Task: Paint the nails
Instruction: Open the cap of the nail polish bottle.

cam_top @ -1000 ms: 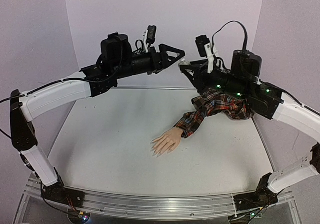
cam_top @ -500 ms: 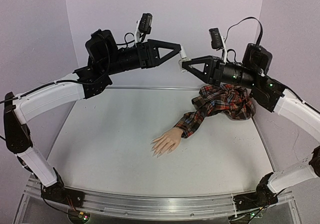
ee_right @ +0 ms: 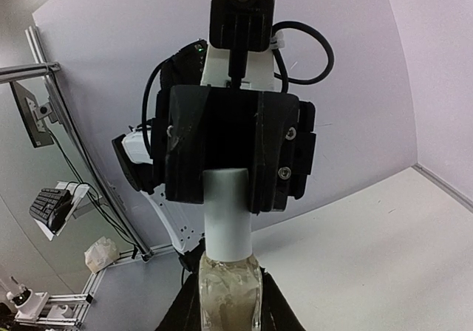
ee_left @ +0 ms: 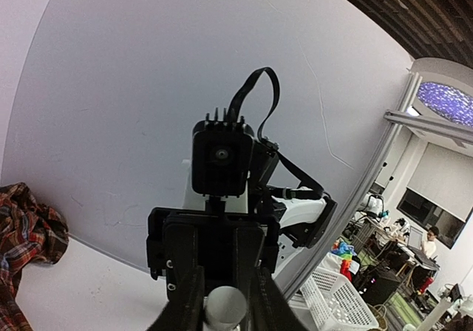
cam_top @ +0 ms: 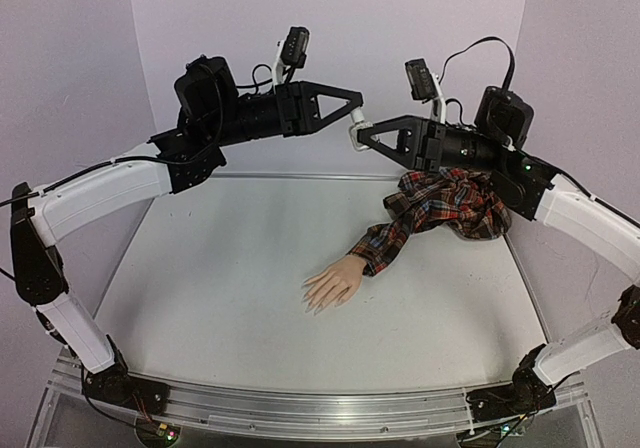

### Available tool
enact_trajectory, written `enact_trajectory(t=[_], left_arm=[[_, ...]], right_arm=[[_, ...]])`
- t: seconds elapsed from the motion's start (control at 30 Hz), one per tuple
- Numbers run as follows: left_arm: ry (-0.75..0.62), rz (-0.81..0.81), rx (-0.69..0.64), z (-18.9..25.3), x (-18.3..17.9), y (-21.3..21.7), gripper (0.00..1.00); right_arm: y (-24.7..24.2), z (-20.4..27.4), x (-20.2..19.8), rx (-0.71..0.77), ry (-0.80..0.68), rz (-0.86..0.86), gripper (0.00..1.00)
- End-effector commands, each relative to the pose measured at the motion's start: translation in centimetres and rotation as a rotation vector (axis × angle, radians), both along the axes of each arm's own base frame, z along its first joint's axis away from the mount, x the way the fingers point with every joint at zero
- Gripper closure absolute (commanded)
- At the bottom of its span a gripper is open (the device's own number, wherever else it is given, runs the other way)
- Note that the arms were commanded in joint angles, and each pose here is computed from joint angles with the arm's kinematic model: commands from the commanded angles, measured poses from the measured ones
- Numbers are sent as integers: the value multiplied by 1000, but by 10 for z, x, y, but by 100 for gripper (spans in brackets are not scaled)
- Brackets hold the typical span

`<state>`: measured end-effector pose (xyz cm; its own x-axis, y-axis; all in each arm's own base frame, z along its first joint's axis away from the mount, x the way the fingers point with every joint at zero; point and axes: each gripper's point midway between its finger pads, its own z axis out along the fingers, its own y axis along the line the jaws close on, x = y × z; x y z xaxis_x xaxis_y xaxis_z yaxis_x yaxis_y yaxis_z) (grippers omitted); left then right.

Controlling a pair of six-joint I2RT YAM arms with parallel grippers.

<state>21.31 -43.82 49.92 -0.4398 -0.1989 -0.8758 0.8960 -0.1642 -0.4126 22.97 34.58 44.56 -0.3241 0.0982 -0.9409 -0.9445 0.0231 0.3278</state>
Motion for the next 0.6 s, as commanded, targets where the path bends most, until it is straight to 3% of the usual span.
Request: enact_trajectory(t=[0.0,0.13,0.4,0.57], left_arm=[[-42,34,-24,23,-1,4,88],[0,130,-4,22,18,1,100],[223,604,62,-13,98,7,100],[253,589,60,-15,107,-8,94]], right_arm=[[-7,29,8,71,-62,-52,100],[-12,29,21,74,-74,-156,100],[-39,10,75,-135,-154,-798,100],[-35,6,80,-166,-175,-845,100]])
